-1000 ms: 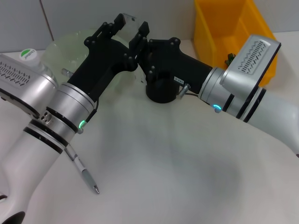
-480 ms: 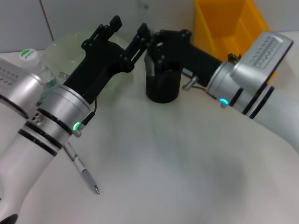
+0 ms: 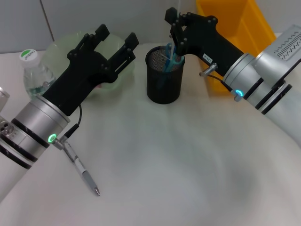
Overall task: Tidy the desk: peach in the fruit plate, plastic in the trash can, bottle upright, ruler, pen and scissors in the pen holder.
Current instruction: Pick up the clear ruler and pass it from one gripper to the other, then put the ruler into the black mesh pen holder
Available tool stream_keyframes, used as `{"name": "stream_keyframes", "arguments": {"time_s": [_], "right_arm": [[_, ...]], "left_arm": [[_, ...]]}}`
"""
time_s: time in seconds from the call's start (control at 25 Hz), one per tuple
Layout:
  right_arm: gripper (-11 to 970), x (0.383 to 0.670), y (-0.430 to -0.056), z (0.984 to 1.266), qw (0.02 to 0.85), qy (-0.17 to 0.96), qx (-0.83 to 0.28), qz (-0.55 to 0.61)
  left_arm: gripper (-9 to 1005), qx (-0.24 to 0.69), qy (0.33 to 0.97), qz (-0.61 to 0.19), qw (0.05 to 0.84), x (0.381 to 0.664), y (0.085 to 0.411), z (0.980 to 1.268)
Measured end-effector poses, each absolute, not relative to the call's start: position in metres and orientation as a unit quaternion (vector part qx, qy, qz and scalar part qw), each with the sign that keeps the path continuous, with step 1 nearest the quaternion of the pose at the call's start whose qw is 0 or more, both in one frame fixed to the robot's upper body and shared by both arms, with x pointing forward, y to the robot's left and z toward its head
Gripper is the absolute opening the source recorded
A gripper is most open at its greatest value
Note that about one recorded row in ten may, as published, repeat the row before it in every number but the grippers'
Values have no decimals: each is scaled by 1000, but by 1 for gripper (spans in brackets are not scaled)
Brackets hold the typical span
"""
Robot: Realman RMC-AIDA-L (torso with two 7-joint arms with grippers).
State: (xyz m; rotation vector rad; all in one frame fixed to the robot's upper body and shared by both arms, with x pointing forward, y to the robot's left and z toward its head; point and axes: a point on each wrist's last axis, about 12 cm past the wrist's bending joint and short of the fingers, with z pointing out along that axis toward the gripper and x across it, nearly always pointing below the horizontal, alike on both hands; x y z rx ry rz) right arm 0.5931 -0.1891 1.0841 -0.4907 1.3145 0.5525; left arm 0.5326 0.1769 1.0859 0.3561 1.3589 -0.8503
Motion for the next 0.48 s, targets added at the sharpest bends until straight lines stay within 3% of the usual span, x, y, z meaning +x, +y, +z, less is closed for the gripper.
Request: {"name": "stream_keyframes", "arguments": {"time_s": [0.48], "right_arm": [[17, 604, -186, 1074, 695, 645, -223, 226]], "left_arm": [[810, 181, 616, -395, 657, 531, 178, 1083]]}}
